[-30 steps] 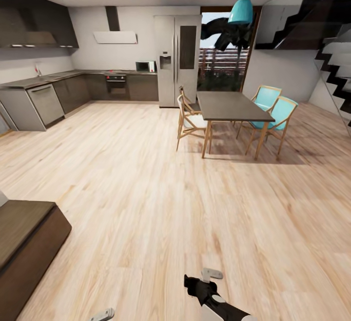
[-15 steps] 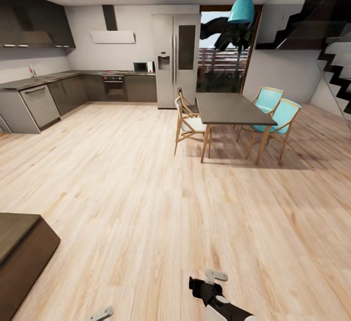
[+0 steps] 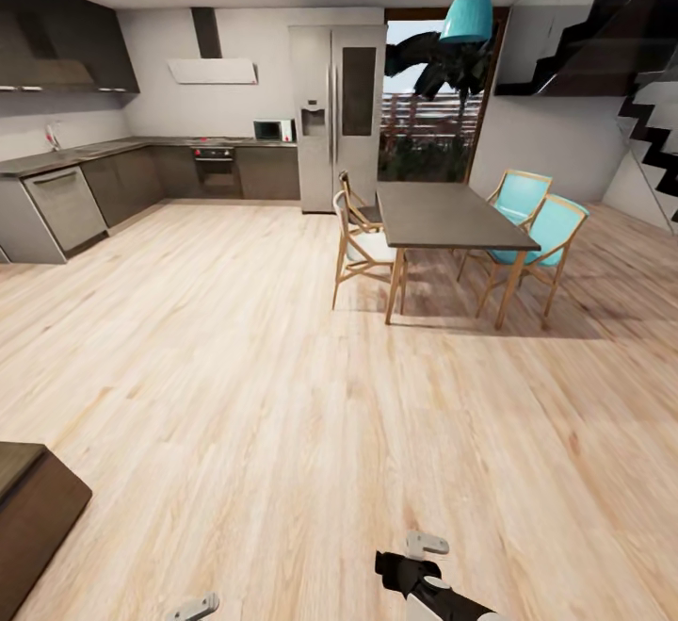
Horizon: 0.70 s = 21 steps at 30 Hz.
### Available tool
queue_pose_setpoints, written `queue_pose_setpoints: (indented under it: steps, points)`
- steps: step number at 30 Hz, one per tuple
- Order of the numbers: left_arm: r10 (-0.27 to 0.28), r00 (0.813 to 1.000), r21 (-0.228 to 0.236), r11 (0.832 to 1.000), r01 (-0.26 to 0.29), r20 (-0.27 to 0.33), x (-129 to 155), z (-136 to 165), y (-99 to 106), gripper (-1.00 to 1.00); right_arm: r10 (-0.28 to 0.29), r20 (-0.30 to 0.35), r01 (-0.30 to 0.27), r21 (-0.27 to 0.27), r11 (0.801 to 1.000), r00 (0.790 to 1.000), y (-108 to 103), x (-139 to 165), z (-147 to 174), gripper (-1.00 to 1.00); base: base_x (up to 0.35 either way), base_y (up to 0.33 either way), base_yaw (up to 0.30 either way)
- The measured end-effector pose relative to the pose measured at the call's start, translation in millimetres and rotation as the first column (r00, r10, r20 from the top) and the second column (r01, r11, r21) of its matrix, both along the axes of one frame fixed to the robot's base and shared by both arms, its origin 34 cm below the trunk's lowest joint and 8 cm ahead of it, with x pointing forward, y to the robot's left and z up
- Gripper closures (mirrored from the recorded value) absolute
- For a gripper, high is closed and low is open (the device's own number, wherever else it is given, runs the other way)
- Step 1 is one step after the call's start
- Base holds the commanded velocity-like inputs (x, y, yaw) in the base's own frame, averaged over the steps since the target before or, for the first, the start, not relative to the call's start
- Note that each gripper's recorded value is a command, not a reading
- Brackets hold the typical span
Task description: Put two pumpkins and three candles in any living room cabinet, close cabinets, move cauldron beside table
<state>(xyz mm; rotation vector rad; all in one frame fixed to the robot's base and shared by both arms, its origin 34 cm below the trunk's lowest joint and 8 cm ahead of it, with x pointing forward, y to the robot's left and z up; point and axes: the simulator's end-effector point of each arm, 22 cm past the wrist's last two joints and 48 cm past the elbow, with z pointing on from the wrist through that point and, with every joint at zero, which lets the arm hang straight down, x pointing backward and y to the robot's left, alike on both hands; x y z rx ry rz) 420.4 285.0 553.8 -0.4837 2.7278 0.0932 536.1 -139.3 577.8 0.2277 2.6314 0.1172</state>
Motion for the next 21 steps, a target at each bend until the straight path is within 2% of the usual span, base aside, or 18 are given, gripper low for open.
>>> queue_pose_setpoints:
  steps: [16,21]
  points:
    - [0.0,1.0,0.001,1.0,0.0,-0.001,-0.1,0.0,0.2,-1.0,-0.004,-0.002,0.004,0.008,1.0,1.0,2.7,0.1,0.5,-1.0,0.301,-0.096,0.0]
    - [0.0,1.0,0.001,1.0,0.0,-0.001,-0.2,-0.1,0.0,-1.0,-0.004,-0.004,0.004,0.007,1.0,1.0,2.6,-0.1,0.2,-1.0,0.242,-0.154,0.194]
